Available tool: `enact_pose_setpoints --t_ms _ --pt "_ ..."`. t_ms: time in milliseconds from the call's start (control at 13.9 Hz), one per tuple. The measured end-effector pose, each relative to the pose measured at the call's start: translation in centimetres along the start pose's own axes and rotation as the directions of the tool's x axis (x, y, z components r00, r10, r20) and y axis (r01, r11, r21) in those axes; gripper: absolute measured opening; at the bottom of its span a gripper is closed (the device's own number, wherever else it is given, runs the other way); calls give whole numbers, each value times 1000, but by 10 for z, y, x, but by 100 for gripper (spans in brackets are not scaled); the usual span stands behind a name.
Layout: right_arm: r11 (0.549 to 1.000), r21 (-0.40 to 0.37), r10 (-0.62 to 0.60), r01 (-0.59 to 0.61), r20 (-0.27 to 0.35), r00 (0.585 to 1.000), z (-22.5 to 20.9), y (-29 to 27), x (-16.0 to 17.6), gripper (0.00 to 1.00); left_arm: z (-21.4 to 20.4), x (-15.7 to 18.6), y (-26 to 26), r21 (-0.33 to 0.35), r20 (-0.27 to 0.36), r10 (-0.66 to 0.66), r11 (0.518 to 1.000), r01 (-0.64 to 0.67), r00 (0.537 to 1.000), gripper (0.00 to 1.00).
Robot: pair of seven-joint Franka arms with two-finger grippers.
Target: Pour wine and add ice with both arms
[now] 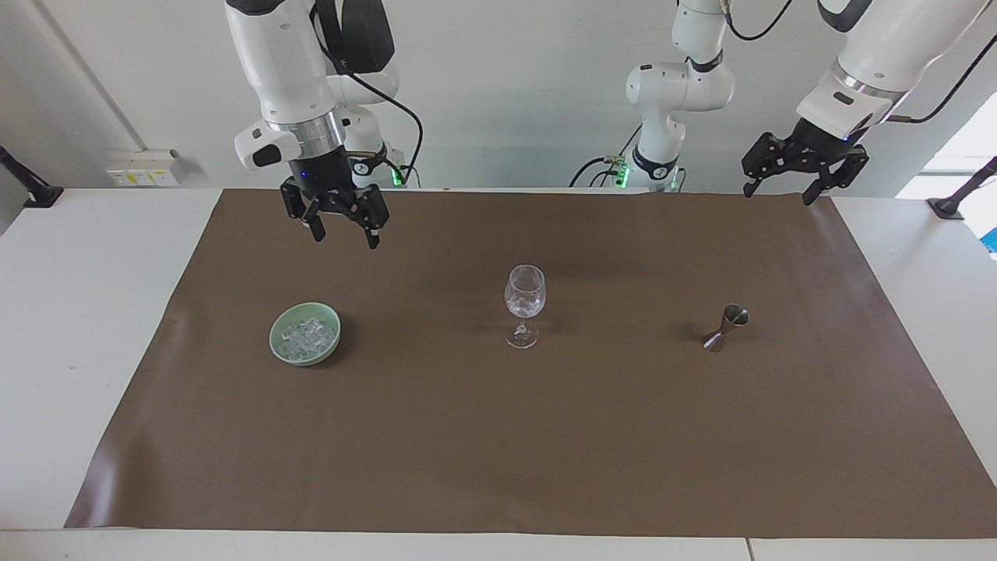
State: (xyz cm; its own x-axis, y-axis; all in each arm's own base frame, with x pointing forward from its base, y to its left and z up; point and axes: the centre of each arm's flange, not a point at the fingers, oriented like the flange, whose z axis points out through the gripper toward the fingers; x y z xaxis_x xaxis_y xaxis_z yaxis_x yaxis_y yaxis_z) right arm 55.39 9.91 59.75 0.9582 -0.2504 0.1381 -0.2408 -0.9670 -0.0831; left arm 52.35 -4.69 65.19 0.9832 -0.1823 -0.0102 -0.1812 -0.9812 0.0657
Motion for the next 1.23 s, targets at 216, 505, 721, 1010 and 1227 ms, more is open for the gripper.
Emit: enact_pose_setpoints --t_ms 216,505,721,1010,1227 --pt "1000 -24 -6 7 40 999 -10 41 9 100 -1 -2 -1 2 -2 -2 1000 2 1000 100" --pt "999 -33 -24 26 67 997 -30 85 16 100 -1 -2 -3 3 1 -5 1000 5 1000 100" --pt "999 -33 -21 23 68 997 -38 101 16 100 0 -2 -3 3 1 -5 1000 5 1000 100" --pt "999 -36 -27 30 88 996 -36 101 13 100 0 -2 -3 3 2 -5 1000 5 1000 100" --pt "996 -31 -86 89 90 992 -36 100 13 100 0 -2 -3 3 2 -5 1000 5 1000 100"
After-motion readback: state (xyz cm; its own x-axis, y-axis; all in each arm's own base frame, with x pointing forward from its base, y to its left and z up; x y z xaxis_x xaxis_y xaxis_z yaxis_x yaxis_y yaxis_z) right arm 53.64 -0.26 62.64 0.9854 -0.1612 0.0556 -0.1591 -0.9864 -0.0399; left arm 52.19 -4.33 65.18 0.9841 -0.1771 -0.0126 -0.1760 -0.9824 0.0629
